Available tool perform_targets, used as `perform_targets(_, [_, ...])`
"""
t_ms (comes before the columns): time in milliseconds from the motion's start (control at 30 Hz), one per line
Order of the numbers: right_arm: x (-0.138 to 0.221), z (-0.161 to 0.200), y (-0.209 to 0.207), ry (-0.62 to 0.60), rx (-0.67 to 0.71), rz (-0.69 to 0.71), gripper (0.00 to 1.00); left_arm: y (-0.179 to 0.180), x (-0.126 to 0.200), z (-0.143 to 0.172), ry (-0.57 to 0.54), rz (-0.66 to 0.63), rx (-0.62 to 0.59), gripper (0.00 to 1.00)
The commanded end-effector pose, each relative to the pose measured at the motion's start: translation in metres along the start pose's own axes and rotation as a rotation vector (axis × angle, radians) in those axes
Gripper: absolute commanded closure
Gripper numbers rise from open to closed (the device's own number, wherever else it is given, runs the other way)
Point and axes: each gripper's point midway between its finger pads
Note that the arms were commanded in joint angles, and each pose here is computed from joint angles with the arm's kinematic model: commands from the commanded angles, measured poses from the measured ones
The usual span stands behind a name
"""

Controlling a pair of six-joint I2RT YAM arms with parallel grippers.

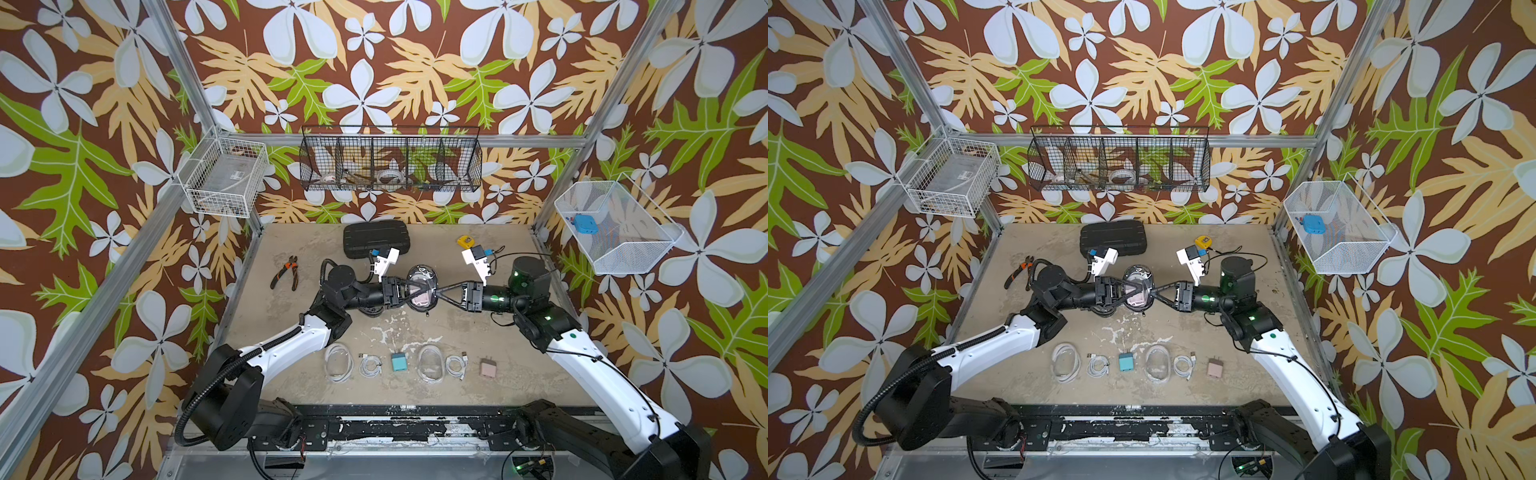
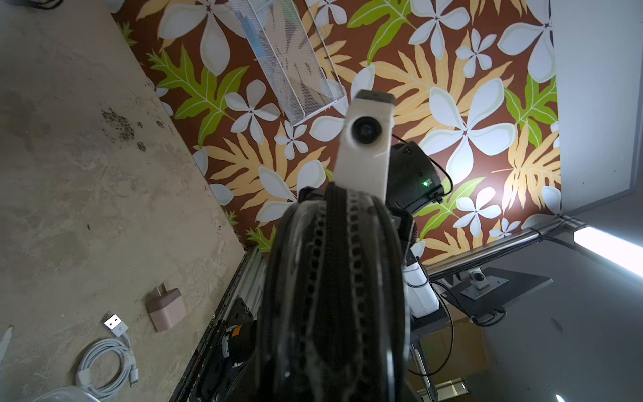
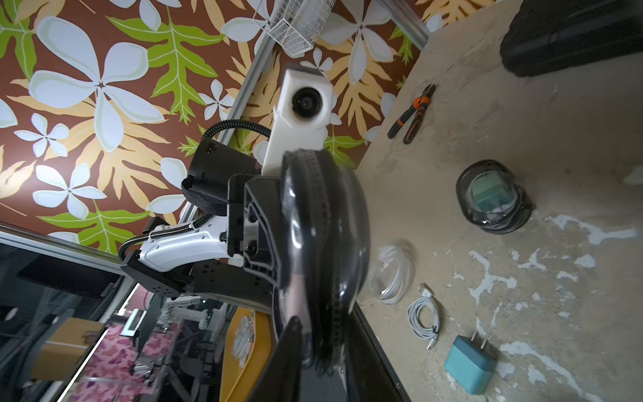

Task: Pack away charging kits
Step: Adjust the storage bag.

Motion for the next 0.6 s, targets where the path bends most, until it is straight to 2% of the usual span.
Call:
perform_targets(0, [0.013,-0.004,0.006,-0.023,0.157,0.093,0.64,0.006,0.01,-0.019,-0.096,-0.038,0.083,0.9])
perform_targets(33, [0.016,-0.004,0.009,-0.027,0.186,0.104,0.63,0.006,0.014,-0.023,-0.119,-0.047,0.099,0.9])
perform_targets(100, [0.019,-0.003,0.007,-0.039,0.221,0.146,0.4,0.008,0.015,-0.027,-0.134,-0.075,0.119,0.9])
perform_targets(300, [-0.001,0.013,0.01,-0.011,0.412,0.257,0.44,0.007,0.015,-0.033,-0.155,-0.1,0.207,0.9])
perform_targets(333, [-0.006,0.017,0.012,0.004,0.43,0.255,0.47,0.006,0.015,-0.034,-0.157,-0.1,0.21,0.9])
perform_targets(400, [-0.016,0.021,0.016,0.017,0.449,0.234,0.56,0.005,0.015,-0.035,-0.161,-0.105,0.215,0.9])
perform_targets(567, [-0.028,0.023,0.01,0.039,0.475,0.223,0.58,0.001,0.017,-0.035,-0.166,-0.095,0.225,0.9])
Point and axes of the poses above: each gripper's point midway between its finger pads, its own x axis back along the fingers, its own y axis along the line the jaws close on, z = x × y, and after that the axes turned 1 degree about -x, right-handed
